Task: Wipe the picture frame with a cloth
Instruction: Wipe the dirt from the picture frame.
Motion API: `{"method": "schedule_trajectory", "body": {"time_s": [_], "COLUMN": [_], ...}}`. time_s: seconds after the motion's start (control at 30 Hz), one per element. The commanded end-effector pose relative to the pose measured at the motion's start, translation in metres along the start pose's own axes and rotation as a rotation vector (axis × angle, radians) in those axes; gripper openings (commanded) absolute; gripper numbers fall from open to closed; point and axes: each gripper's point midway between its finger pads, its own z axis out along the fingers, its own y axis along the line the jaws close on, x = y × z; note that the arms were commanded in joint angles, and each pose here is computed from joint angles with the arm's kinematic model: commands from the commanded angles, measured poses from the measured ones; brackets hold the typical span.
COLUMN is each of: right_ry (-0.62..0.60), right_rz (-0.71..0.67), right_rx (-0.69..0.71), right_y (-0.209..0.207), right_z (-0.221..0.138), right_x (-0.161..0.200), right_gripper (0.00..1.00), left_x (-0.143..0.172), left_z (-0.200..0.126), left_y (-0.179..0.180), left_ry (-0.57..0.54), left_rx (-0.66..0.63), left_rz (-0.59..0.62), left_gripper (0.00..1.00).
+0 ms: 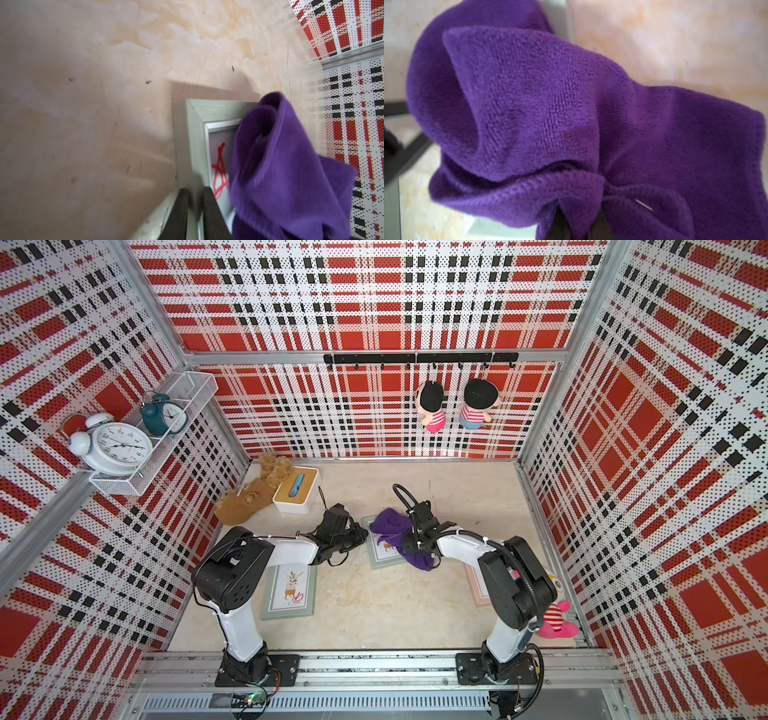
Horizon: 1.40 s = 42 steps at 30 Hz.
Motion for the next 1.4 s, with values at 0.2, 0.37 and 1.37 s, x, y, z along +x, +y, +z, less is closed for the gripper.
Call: {"method": "schedule_trajectory", "body": {"time_s": [0.2,0.37,1.37], "right_ry": [0.024,0.031,0.193], "right_rz": [0.039,0.013,0.037], "right_rx": [0.037,0.019,0.063], "right_y": [0.008,0.019,-0.007], "right_z": [0.058,0.068,0.037], "right_x": [-0.075,-0.092,0.034], "right_gripper": [0.0,0.0,0.0], "left_x": [0.067,0.067,0.073], "left_z": [0.003,0.003,0.008], "left_y": [0.085,0.086,0.08], "left_ry": [0.211,0.208,0.239], "left_rx": [-0.316,-0.324,-0.29], "left_rz": [0.06,0.058,0.082], "left_gripper": [0.15,0.15,0.14]}}
